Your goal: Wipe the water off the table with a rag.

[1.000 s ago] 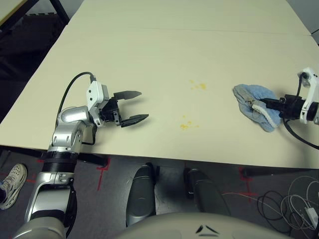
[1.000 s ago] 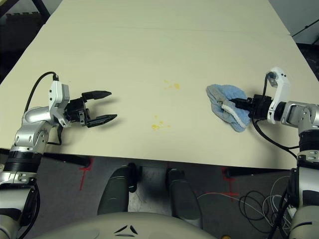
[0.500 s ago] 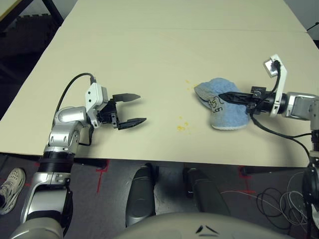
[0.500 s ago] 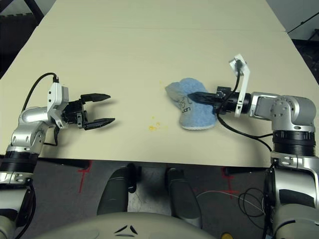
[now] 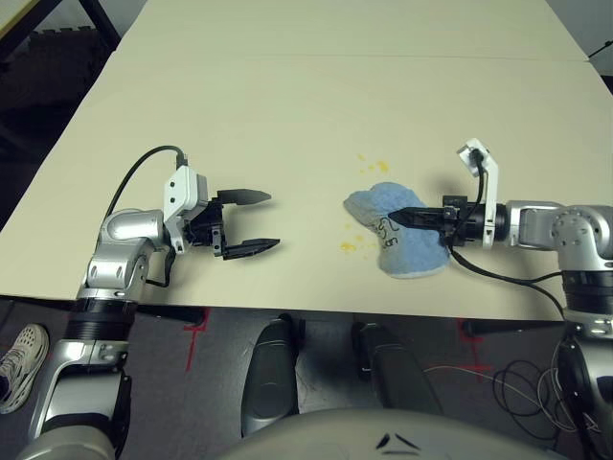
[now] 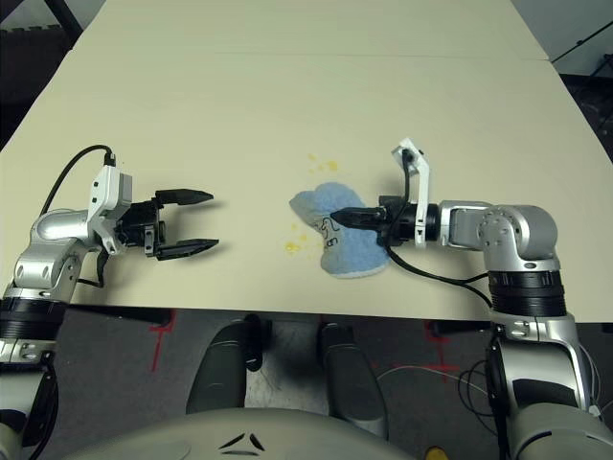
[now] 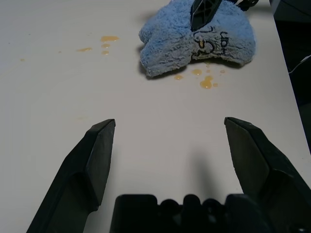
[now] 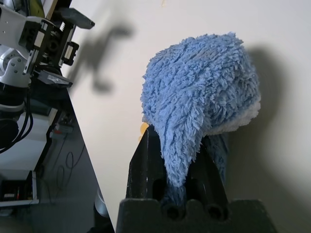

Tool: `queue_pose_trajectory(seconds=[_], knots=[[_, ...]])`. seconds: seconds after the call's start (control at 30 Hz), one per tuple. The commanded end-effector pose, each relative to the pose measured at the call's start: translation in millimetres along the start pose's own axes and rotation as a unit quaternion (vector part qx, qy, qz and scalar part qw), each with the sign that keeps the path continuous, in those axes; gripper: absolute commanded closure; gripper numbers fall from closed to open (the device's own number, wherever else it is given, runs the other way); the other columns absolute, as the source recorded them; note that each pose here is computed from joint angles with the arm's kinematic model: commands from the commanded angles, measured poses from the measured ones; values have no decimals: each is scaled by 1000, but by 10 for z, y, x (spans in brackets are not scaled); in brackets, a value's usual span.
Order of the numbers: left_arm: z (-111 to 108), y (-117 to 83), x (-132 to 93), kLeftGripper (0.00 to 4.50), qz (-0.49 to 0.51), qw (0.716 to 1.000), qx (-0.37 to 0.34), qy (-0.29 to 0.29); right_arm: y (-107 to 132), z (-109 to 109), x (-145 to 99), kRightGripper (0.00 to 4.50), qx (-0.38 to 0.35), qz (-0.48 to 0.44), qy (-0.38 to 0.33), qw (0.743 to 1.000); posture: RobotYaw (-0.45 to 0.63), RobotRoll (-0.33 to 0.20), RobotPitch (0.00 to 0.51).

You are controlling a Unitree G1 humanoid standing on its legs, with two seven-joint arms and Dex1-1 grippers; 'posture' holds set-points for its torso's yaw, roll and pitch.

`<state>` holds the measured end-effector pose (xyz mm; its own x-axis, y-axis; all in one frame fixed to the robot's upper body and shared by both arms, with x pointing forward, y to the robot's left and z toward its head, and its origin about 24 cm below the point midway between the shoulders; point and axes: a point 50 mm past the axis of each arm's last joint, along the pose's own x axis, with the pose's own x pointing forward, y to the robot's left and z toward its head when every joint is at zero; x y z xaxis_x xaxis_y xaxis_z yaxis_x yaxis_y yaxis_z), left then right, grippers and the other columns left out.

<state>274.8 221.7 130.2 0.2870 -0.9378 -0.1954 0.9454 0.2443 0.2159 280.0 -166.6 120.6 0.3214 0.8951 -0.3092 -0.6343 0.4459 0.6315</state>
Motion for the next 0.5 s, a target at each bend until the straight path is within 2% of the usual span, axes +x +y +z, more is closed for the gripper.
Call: queue_pose_trajectory(seconds=[0.03,0.5], knots=[[-16,-61,23,0,-15,1000,-1,9,67,-112,189,4386,-3,17,24,1000,156,0,220],[-1,-101,30,0,-13,1000,-2,8,298,-193,774,4386,-5,88,52,995,179,0,233]])
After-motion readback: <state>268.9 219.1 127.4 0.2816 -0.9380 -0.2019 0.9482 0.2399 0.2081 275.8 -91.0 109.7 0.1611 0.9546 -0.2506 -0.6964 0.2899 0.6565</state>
